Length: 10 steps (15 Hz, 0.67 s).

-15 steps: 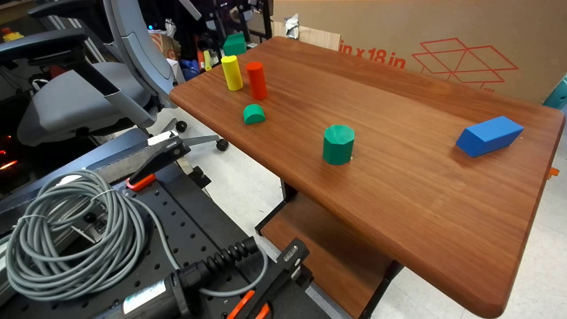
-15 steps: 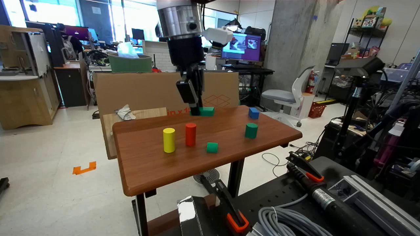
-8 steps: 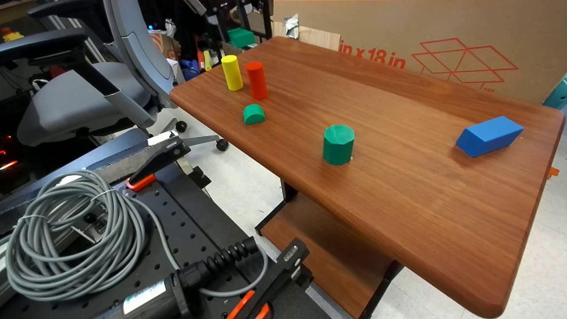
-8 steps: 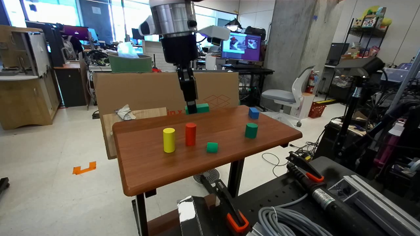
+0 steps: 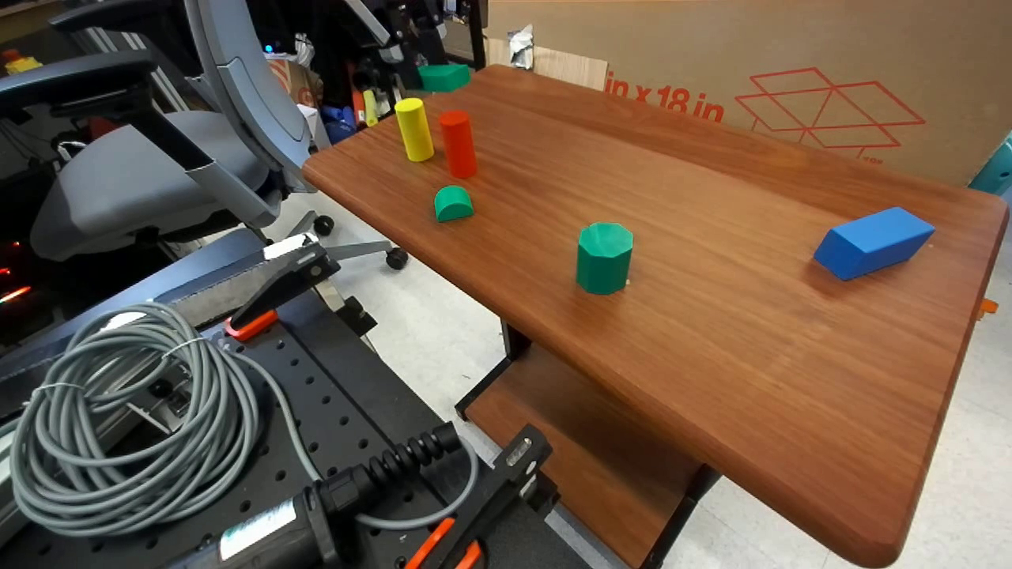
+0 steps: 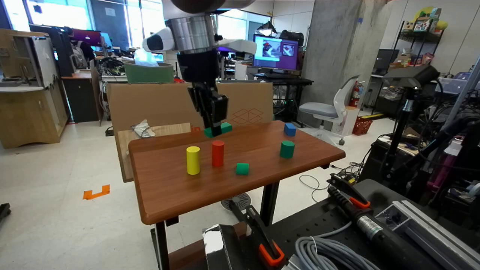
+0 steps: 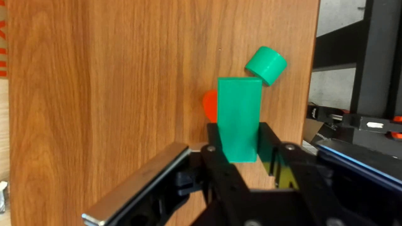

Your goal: Pick up the green bar and put it on top of the red and yellow round rods

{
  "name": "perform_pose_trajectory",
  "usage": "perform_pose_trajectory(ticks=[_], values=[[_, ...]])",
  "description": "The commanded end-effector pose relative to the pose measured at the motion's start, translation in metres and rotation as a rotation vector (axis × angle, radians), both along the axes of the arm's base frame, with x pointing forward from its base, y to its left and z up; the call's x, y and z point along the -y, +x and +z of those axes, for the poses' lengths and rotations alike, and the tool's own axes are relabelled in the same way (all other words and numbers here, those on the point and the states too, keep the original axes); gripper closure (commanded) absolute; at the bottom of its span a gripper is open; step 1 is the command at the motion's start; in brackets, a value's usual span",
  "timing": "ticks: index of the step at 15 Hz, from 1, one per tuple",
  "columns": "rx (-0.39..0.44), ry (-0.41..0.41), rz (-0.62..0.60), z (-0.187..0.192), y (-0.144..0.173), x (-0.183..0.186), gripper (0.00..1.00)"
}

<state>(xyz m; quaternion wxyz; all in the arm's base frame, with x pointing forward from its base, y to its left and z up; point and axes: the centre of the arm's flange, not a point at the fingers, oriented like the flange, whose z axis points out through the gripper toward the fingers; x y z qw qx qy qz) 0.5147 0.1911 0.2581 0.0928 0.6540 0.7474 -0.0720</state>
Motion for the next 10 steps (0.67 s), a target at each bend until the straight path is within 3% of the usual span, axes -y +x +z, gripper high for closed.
perform_pose_trajectory(ticks=[1,5,10], values=[[0.002,0.014,0.198,-0.005,0.012,-0.005,0.92],[-0.011,0.088,0.389,-0.002,0.009,-0.014,0.92],[-0.02,0.143,0.287,-0.002,0.006,-0.015,0.92]])
